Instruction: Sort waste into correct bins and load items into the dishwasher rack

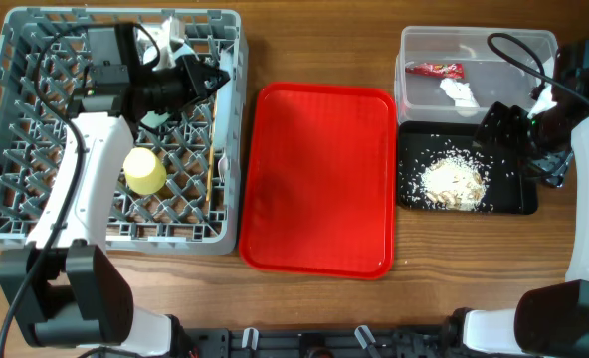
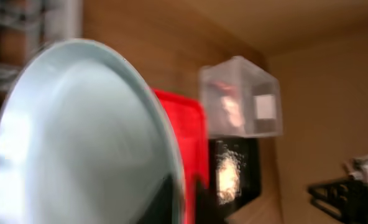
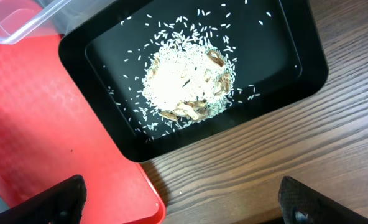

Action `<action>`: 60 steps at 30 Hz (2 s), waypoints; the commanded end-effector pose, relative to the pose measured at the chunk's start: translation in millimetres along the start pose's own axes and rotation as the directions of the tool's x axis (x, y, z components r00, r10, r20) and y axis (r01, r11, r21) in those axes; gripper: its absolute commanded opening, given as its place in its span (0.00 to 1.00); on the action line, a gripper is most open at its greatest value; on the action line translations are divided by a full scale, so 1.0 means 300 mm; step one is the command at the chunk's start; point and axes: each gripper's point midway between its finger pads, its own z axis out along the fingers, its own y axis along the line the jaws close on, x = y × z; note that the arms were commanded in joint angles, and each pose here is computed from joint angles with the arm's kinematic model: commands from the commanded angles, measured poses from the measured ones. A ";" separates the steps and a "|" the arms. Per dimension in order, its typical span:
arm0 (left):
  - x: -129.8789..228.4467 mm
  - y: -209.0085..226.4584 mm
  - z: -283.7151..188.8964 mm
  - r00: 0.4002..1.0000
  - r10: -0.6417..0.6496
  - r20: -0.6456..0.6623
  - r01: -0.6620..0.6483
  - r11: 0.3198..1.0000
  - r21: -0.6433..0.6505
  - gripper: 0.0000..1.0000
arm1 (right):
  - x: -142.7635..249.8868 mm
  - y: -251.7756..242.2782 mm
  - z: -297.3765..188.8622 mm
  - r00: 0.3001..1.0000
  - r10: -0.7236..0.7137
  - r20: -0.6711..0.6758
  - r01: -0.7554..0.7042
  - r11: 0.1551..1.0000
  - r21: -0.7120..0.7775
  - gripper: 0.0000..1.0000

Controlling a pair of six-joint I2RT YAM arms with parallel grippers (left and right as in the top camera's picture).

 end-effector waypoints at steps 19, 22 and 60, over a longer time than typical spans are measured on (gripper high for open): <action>-0.083 0.055 -0.109 0.987 0.069 0.147 -0.036 0.976 -0.214 1.00 | -0.039 0.083 -0.040 0.993 -0.095 0.074 0.104 0.985 -0.135 1.00; -0.087 0.111 -0.147 0.982 0.067 0.178 -0.004 0.944 -0.329 1.00 | -0.061 0.171 -0.059 0.980 -0.157 0.123 0.185 0.949 -0.257 1.00; 0.305 0.319 -0.352 0.998 -0.034 0.044 0.055 0.716 -0.696 0.99 | 0.117 0.312 0.066 0.901 -0.295 0.317 0.376 0.896 -0.235 1.00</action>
